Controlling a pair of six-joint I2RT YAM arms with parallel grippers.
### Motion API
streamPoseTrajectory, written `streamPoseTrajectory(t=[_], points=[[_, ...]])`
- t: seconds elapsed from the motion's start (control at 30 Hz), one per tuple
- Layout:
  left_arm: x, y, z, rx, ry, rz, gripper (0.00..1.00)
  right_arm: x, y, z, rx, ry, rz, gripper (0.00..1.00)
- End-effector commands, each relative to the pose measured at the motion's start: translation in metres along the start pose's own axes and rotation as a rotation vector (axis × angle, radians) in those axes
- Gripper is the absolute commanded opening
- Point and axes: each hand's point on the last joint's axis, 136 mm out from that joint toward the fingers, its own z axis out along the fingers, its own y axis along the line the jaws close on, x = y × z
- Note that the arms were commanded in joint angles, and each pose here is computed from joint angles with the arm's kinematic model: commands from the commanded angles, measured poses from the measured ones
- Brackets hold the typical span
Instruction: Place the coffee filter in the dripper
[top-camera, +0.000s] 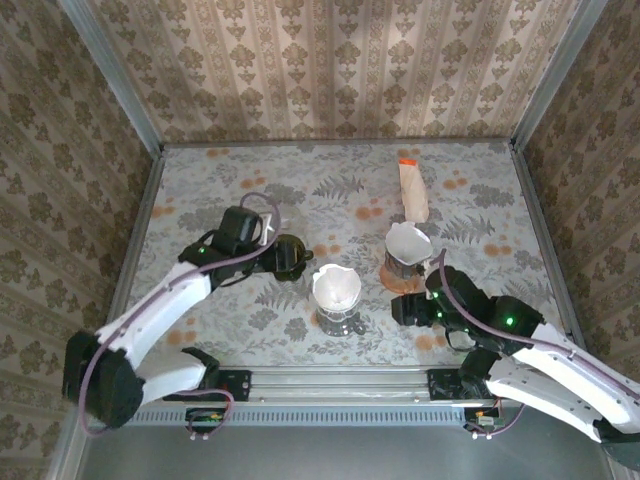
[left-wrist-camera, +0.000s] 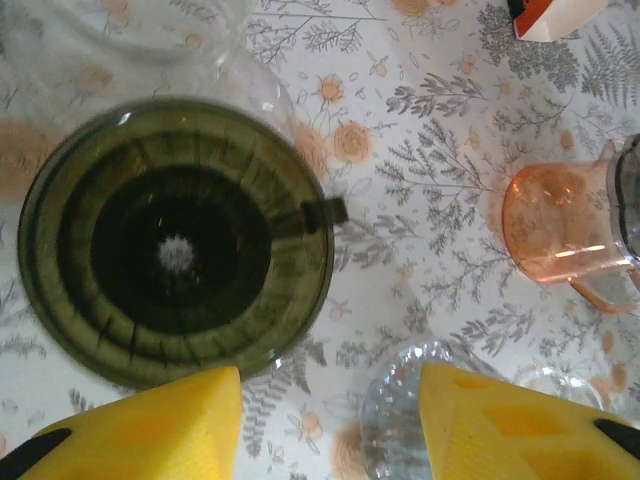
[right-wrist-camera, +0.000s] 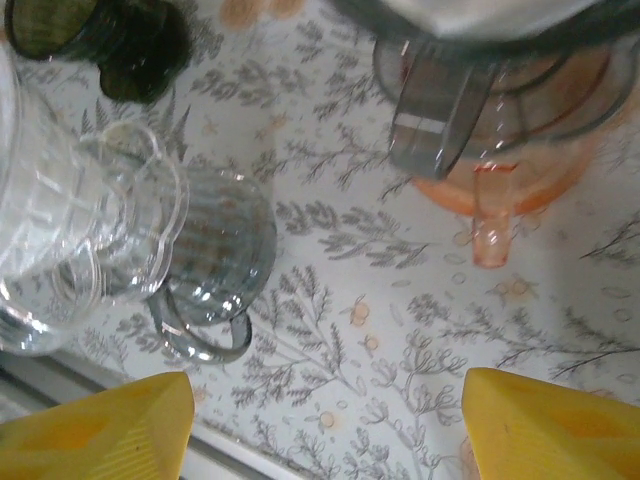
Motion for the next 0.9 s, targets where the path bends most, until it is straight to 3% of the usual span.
streamPoseTrajectory(t=[0.0, 0.2, 0.3, 0.53, 0.7, 0.87], points=[[0.005, -0.016, -0.017, 0.060, -0.075, -0.037, 0.52, 0.016, 0.010, 0.006, -0.071, 0.021, 0.027, 0.70], [0.065, -0.032, 0.002, 0.167, 0.029, -0.039, 0.51, 0.051, 0.022, 0.028, -0.129, 0.064, 0.004, 0.64], [0.094, -0.027, 0.011, 0.186, 0.105, -0.067, 0.43, 0.065, 0.024, 0.037, -0.123, 0.087, -0.029, 0.62], [0.141, -0.042, 0.014, 0.268, 0.230, -0.018, 0.40, 0.080, 0.019, 0.046, -0.109, 0.097, -0.035, 0.60], [0.165, -0.053, 0.034, 0.328, 0.314, -0.021, 0.34, 0.084, 0.020, 0.047, -0.111, 0.109, -0.056, 0.60], [0.176, -0.056, 0.049, 0.361, 0.361, -0.042, 0.28, 0.089, 0.033, 0.057, -0.153, 0.134, -0.104, 0.52]])
